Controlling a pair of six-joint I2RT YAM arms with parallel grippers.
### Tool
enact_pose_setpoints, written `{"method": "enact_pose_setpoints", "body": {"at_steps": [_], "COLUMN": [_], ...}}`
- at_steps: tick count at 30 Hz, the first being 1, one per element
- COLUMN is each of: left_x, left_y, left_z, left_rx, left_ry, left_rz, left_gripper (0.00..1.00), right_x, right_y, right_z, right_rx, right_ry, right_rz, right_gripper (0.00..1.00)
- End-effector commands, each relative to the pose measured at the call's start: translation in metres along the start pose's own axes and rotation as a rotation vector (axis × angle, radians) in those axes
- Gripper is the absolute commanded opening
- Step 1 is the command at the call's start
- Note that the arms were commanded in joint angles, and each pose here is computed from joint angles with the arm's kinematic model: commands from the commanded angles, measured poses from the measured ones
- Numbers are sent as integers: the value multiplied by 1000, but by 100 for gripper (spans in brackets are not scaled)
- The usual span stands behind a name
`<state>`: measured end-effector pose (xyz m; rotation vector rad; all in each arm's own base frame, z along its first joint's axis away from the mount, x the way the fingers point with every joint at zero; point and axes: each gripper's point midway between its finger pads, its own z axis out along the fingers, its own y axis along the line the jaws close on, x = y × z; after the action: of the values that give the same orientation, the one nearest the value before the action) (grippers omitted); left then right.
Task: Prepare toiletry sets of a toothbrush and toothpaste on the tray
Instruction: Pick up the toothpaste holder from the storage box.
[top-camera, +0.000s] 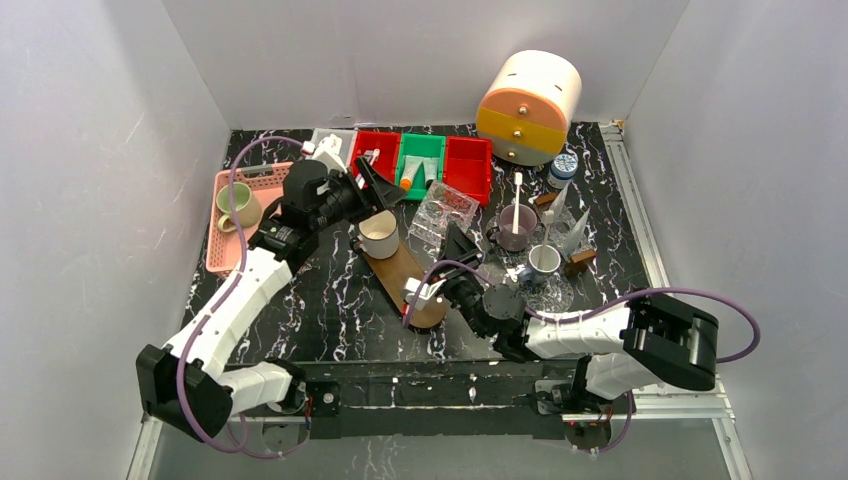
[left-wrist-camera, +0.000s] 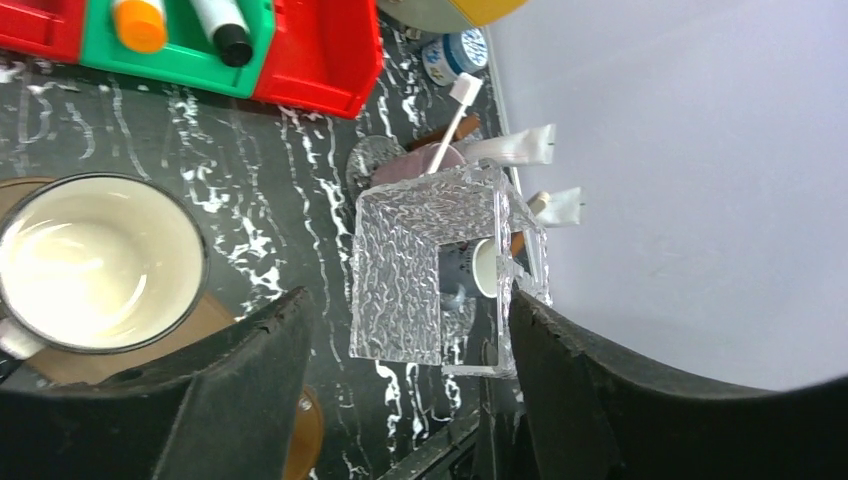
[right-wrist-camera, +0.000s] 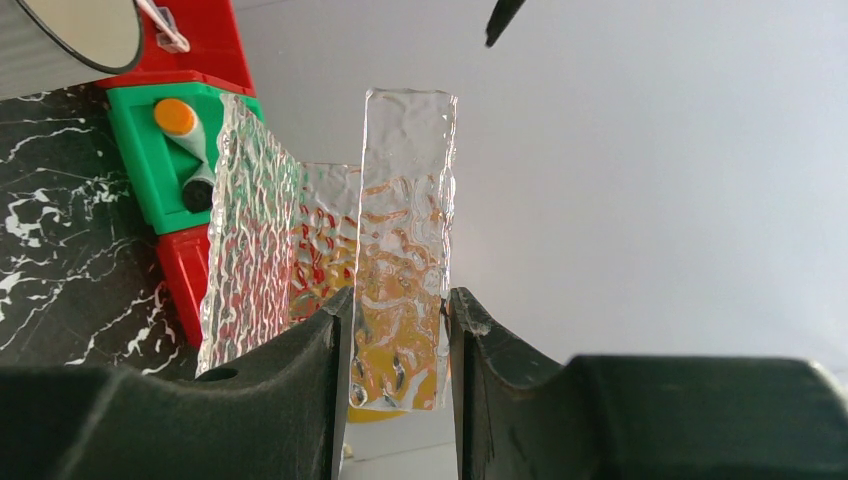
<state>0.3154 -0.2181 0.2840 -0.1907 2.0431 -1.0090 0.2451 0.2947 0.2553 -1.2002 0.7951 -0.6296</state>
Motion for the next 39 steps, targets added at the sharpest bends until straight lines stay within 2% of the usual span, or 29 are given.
{"method": "enact_pose_setpoints", "body": {"at_steps": [1, 5, 11, 16, 25, 33, 36, 39], "left_x": [15, 23, 29, 44, 61, 59, 60, 59], "left_y": [-22, -31, -40, -38, -42, -51, -52, -53], "left_z": [8, 14, 16, 22, 27, 22, 21, 18], "left_rx": [129, 187, 248, 265, 303, 346, 352, 363], "left_ry": [64, 99, 113, 170, 225, 216, 215, 208], "left_rz": [-52, -79, -102, -120, -132, -155, -167, -176], "left_gripper": [64, 56, 51, 47, 31, 9, 0, 0], "right_x": [0, -2, -6, -9, -12, -11, -8, -6], "right_y": [-32, -30, -24, -21, -22, -15, -15, -12], "right_z": [-7, -7, -7, -5, -3, -3, -5, -7], "right_rx": [142, 143, 135, 132, 150, 137, 152, 139], "right_ry": [17, 18, 11, 11, 4, 14, 28, 32], "right_rz": [38, 17, 5, -11, -17, -17, -13, -14], "right_gripper": [1, 1, 1, 1, 1, 1, 18, 36]}}
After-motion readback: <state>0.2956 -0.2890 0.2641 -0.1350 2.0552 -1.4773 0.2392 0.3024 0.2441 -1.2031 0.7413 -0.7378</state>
